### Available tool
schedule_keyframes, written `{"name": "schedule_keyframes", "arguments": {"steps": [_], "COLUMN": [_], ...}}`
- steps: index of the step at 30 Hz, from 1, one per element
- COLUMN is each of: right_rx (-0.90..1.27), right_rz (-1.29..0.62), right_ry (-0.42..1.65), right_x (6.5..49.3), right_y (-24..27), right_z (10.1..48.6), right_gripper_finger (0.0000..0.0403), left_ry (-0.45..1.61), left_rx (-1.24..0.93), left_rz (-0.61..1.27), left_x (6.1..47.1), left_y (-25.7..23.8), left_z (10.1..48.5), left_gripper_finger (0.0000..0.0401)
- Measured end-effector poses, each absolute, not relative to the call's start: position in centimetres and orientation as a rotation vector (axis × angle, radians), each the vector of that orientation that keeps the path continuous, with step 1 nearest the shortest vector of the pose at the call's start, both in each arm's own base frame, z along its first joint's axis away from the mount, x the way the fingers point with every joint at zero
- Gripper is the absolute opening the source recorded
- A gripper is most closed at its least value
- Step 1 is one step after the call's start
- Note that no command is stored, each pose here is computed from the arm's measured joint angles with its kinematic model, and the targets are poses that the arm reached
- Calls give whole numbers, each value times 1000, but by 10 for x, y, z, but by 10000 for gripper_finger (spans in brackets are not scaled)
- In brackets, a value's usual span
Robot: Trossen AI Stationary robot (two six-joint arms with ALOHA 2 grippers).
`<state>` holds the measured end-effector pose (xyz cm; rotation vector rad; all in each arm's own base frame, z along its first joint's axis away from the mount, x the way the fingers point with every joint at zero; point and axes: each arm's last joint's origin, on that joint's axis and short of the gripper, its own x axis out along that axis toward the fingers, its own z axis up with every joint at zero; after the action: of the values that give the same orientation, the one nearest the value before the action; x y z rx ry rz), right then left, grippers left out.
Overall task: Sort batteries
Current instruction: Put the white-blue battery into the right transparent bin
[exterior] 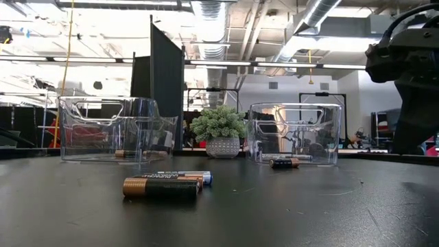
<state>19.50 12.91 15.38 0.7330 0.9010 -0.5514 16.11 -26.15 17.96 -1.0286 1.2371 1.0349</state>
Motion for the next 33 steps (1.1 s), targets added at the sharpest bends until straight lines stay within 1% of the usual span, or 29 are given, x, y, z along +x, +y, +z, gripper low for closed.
{"name": "schedule_keyframes", "arguments": {"steps": [3, 9, 19, 25, 33], "right_rx": [734, 740, 736, 736, 730], "right_rz": [-550, -545, -534, -535, -536], "right_ry": [900, 896, 899, 899, 902], "right_x": [195, 196, 194, 194, 194], "right_y": [129, 130, 132, 132, 132], "right_z": [154, 154, 154, 154, 154], "right_gripper_finger": [19, 19, 19, 19, 19], "left_ry": [1247, 1345, 1379, 1439, 1430], "left_rx": [-991, -963, -952, -911, -883], "left_rz": [1057, 1080, 1084, 1139, 1188], "left_x": [158, 143, 138, 137, 142], "left_y": [-262, -268, -270, -278, -286], "left_z": [186, 181, 181, 162, 134], "left_gripper_finger": [105, 105, 105, 105, 105]}}
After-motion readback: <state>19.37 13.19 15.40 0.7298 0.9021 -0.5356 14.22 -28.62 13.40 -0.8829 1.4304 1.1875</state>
